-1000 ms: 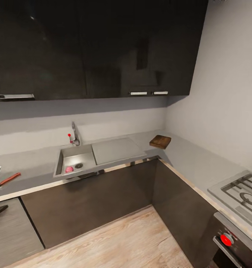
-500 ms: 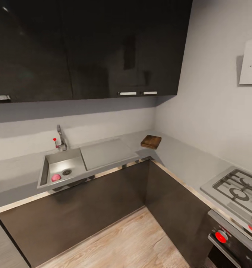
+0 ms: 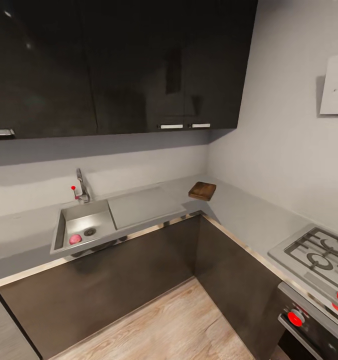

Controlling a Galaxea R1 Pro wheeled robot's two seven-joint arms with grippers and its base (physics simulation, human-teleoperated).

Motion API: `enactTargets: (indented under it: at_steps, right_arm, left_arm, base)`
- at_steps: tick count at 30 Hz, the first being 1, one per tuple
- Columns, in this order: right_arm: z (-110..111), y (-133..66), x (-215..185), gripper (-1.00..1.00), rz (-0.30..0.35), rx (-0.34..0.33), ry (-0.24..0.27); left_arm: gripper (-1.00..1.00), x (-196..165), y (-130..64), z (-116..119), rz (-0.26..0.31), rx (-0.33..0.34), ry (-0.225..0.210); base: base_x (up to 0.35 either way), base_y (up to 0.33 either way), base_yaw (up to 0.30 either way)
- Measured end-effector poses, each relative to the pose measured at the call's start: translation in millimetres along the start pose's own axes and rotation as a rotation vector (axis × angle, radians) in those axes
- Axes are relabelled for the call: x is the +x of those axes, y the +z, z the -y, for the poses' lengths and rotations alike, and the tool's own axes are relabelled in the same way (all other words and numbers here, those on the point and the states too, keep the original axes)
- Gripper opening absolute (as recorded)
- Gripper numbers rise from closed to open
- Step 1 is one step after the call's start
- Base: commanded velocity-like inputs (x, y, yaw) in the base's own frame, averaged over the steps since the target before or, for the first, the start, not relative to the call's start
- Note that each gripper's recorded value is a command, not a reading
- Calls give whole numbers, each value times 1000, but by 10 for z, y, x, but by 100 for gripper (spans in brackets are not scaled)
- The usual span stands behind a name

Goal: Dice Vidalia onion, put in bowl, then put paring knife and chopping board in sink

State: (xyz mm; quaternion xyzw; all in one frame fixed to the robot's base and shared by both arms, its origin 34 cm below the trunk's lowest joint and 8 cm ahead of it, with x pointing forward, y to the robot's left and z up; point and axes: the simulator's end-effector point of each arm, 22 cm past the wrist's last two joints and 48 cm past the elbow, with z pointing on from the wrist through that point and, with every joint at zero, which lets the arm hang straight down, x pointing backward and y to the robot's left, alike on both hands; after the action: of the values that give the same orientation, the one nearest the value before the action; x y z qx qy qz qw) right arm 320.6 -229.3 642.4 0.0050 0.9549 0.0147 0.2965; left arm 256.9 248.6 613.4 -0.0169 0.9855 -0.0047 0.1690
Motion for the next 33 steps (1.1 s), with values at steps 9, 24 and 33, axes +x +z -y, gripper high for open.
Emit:
enactTargets:
  at_steps: [9,24,33]
  right_arm:
    - [-2,-80,-14,100,0,0,0]
    - [-18,-180,-23,100,-1,-2,-1]
    - [-24,-174,-87,100,19,-5,-8]
  left_arm:
    - [100,10,-81,-1,-1,0,-1]
    - [100,22,-181,-7,0,-3,1]
    - [100,20,-181,-6,1,-3,1]
  base:
    - [0,0,0]
    - [0,0,0]
    - [0,0,0]
